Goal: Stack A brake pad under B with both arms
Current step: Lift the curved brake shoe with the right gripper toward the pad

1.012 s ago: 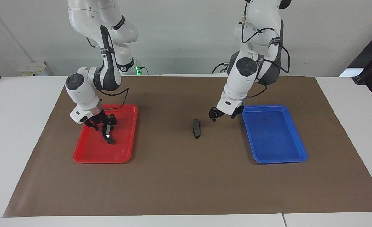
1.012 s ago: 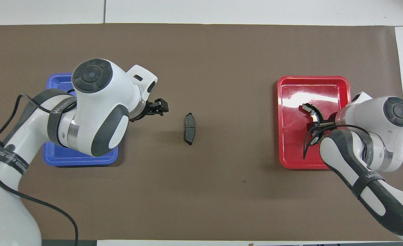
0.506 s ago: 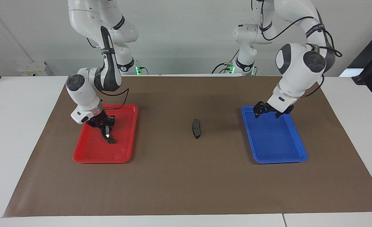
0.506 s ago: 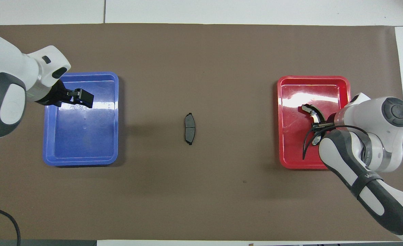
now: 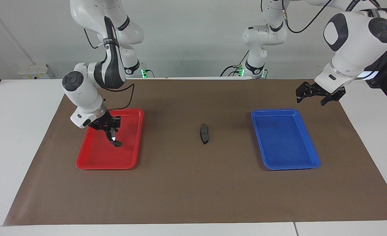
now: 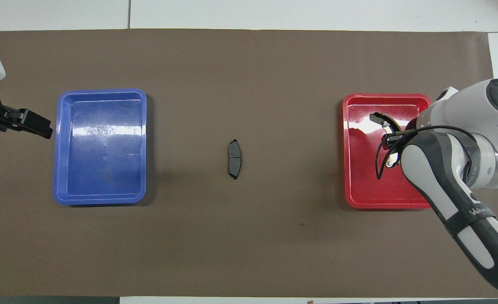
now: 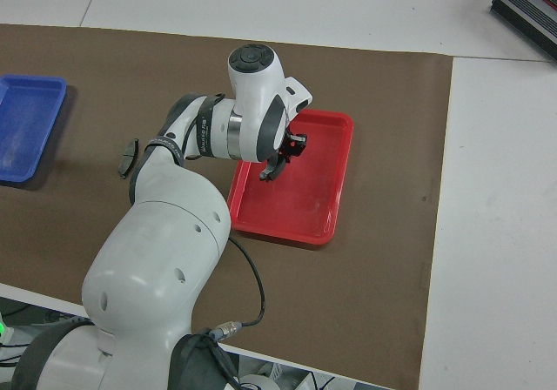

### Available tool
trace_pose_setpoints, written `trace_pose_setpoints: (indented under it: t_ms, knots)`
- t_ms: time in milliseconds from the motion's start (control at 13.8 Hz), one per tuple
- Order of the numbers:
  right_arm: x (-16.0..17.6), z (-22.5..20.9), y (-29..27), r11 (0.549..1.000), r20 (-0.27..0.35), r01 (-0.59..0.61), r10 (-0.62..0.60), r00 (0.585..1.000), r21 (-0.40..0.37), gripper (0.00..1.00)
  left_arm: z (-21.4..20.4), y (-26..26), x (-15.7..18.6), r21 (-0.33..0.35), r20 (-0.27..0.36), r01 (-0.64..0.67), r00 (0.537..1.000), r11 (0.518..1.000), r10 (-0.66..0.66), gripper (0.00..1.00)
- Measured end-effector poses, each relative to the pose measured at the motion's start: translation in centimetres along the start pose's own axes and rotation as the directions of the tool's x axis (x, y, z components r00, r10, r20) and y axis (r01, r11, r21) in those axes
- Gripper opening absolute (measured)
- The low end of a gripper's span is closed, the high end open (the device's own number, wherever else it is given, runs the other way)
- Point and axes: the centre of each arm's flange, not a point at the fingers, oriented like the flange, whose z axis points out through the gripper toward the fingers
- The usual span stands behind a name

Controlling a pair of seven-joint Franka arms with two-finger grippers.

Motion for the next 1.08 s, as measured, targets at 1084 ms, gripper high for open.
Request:
trace_pose_setpoints:
  t_ms: [1084]
  knots:
    - [1.0,5.0,-35.1,0.987,-0.013,-0.161,0.162,0.987,0.026,0.43,0.0,0.2,-1.7,0.002,0.007,0.002,1.000,1.000,-0.002,1.00]
